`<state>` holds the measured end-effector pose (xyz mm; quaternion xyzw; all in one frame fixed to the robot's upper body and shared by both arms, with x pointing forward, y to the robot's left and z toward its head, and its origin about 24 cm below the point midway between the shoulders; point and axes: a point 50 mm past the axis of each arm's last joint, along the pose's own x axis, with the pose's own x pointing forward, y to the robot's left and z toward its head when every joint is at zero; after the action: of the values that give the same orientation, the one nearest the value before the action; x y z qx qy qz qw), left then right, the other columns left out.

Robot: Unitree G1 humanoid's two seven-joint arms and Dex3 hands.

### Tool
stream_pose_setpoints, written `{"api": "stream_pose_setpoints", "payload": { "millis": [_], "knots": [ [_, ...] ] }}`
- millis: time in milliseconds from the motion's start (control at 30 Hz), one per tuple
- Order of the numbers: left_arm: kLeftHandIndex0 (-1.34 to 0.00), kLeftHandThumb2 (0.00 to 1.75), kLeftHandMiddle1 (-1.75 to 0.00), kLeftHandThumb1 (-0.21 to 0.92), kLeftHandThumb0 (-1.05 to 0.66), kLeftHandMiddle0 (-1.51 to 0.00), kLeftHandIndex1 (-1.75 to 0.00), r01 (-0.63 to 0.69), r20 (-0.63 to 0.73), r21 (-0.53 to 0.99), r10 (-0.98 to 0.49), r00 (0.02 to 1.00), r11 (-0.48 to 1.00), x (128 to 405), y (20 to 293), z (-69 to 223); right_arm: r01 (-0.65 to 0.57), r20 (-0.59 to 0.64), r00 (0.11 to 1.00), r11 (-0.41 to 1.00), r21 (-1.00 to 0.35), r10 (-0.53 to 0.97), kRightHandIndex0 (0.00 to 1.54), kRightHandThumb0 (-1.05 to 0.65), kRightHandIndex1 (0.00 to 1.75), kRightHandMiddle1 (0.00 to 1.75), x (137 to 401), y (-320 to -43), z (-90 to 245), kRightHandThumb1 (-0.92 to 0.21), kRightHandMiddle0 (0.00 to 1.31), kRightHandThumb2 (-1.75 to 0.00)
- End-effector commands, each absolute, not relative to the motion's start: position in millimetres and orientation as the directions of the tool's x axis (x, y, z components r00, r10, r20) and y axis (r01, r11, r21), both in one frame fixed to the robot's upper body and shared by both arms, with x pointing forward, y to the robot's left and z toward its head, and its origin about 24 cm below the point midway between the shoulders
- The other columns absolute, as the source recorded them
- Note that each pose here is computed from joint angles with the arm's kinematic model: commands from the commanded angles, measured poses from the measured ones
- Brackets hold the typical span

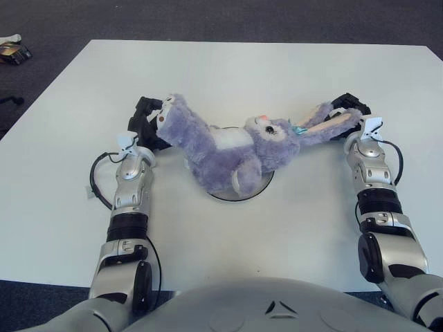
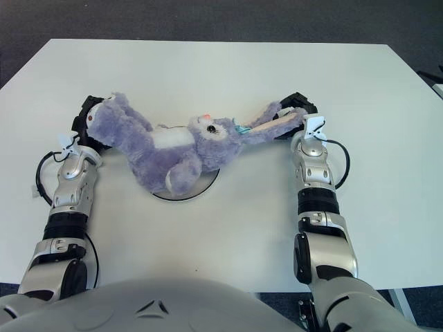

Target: Put the doll into the plate.

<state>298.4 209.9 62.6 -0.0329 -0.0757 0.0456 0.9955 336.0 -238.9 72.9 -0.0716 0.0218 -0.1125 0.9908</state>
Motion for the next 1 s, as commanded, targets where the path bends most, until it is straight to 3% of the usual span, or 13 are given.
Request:
{"api": "stream_pose_setpoints", "payload": {
  "millis": [0, 500, 967],
  "knots": [
    [-0.35, 1.35, -1.73, 0.3, -0.02, -0.67, -1.75, -0.116, 0.113, -0.086, 0.125, 0.986, 0.99, 292.3, 211.2, 51.1, 0.228, -0.123, 0.961, 0.961, -0.159, -0.248, 0.86, -0.01, 1.75, 1.75, 329.9, -240.1, 51.3, 0.03, 0.65, -1.71],
    [-0.36, 1.36, -1.72, 0.3, -0.02, -0.68, -1.75, -0.133, 0.106, -0.084, 0.141, 0.984, 0.988, 291.9, 212.7, 48.0, 0.277, -0.114, 0.949, 0.951, -0.134, -0.293, 0.83, -0.01, 1.74, 1.75, 329.8, -243.1, 51.5, -0.01, 0.61, -1.67],
    [-0.36, 1.36, -1.73, 0.29, -0.02, -0.68, -1.75, -0.13, 0.096, -0.108, 0.141, 0.985, 0.986, 292.0, 213.6, 44.1, 0.286, -0.056, 0.954, 0.951, -0.115, -0.294, 0.9, -0.01, 1.75, 1.7, 325.9, -242.7, 59.0, 0.07, 0.7, -1.74]
  ]
}}
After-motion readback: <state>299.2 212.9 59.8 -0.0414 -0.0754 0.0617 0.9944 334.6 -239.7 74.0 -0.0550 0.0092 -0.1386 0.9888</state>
